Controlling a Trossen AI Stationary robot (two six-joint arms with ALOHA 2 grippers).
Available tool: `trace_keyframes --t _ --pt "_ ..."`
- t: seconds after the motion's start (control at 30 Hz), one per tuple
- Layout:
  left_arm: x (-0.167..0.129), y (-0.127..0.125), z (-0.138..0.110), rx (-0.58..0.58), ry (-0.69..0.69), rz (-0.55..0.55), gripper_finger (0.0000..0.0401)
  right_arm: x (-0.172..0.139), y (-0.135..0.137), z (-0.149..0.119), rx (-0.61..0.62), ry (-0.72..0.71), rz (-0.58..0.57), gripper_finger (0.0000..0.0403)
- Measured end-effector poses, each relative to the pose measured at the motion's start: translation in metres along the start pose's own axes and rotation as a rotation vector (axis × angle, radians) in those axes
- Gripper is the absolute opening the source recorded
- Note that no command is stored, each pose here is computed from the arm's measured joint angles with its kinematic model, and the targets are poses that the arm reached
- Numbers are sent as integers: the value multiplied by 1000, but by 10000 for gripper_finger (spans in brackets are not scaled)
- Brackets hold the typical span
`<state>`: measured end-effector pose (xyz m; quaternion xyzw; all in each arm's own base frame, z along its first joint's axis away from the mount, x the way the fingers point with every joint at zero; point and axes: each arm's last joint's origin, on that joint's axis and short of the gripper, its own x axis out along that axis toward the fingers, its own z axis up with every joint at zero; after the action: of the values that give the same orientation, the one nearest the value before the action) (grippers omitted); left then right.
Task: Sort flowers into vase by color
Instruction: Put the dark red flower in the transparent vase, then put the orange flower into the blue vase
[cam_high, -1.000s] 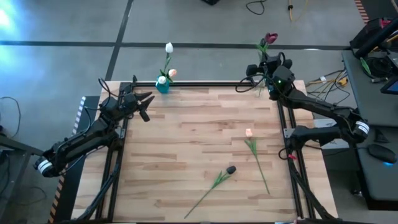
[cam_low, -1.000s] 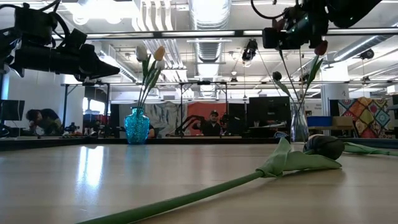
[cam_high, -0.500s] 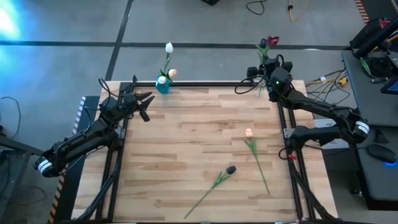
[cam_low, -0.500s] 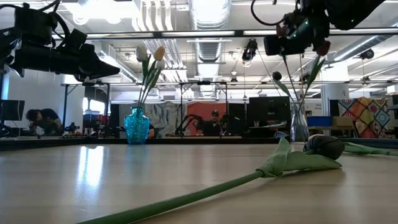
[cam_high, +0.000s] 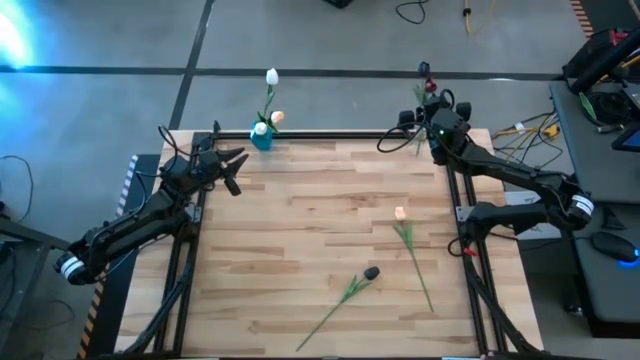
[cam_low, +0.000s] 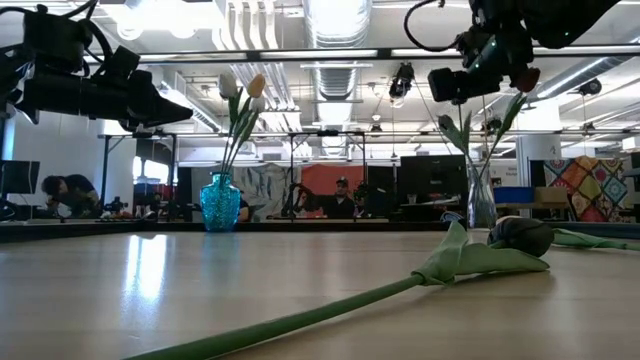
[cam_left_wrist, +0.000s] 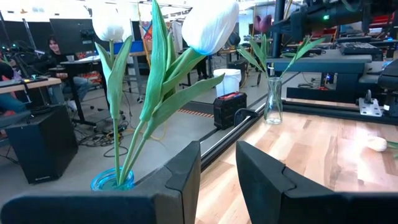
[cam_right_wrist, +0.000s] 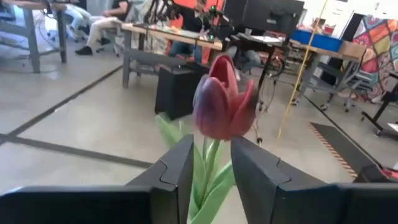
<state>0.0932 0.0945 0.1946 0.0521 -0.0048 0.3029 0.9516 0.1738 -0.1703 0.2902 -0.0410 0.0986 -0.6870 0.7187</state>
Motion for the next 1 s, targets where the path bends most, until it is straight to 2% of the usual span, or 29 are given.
trace_keyframes --t 0.37,0.7,1.0 --pt "0 0 0 0 1 0 87 0 1 -5 -9 39 10 20" --pt "0 0 -1 -3 14 -2 87 -24 13 2 -57 -6 117 13" --pt "1 0 -2 -7 22 -3 87 -57 22 2 -106 9 278 13"
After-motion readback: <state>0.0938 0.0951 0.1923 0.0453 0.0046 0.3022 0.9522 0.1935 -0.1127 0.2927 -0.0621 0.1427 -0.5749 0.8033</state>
